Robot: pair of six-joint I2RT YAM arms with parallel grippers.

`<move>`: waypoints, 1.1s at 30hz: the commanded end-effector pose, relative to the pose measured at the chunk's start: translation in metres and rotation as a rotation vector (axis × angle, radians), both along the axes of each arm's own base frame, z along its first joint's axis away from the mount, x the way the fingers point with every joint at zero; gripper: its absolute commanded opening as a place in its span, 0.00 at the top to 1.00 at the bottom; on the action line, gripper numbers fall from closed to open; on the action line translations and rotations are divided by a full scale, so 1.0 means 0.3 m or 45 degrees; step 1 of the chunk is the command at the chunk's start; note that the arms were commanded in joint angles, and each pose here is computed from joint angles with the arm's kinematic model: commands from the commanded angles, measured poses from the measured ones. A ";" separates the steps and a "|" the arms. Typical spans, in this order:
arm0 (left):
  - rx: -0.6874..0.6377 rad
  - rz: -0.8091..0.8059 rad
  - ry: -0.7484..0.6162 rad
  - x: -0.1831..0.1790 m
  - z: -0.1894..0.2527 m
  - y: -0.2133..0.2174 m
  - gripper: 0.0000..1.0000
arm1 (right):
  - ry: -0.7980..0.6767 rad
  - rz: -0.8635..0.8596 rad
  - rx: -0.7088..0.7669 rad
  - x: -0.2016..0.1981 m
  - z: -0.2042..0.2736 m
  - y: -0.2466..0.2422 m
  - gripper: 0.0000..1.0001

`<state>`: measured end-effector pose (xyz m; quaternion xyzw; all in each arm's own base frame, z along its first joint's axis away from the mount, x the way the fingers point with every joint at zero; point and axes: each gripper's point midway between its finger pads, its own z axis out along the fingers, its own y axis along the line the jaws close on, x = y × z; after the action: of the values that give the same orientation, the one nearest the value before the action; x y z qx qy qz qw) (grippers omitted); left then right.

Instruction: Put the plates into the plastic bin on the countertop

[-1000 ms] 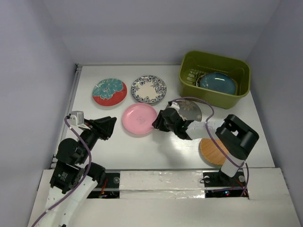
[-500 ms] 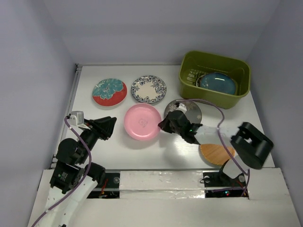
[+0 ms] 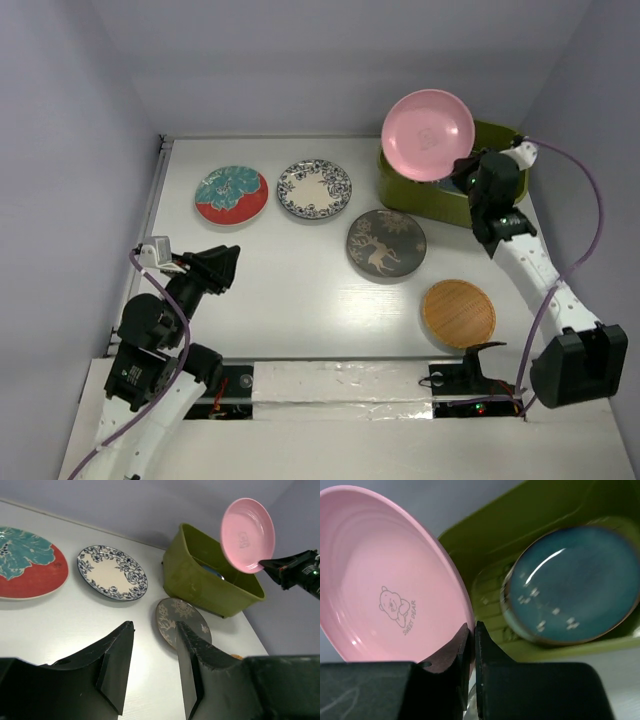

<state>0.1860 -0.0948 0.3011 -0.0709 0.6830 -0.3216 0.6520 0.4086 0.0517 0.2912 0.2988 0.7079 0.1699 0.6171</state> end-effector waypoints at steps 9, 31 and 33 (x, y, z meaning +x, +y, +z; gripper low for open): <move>-0.022 0.060 0.082 0.049 -0.004 0.003 0.70 | 0.378 -0.150 -0.202 0.245 -0.108 -0.298 1.00; 0.014 -0.128 0.382 0.175 -0.260 -0.257 0.76 | 0.548 -0.227 -0.157 0.265 -0.270 -0.430 0.60; 0.057 -0.158 0.421 0.178 -0.307 -0.330 0.73 | 0.446 -0.227 -0.134 0.255 -0.194 -0.420 0.41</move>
<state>0.2280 -0.1764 0.2028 -0.0523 0.8068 -0.3248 0.4908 0.4825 -0.0720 0.1746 0.3517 0.8238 -0.0050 0.4445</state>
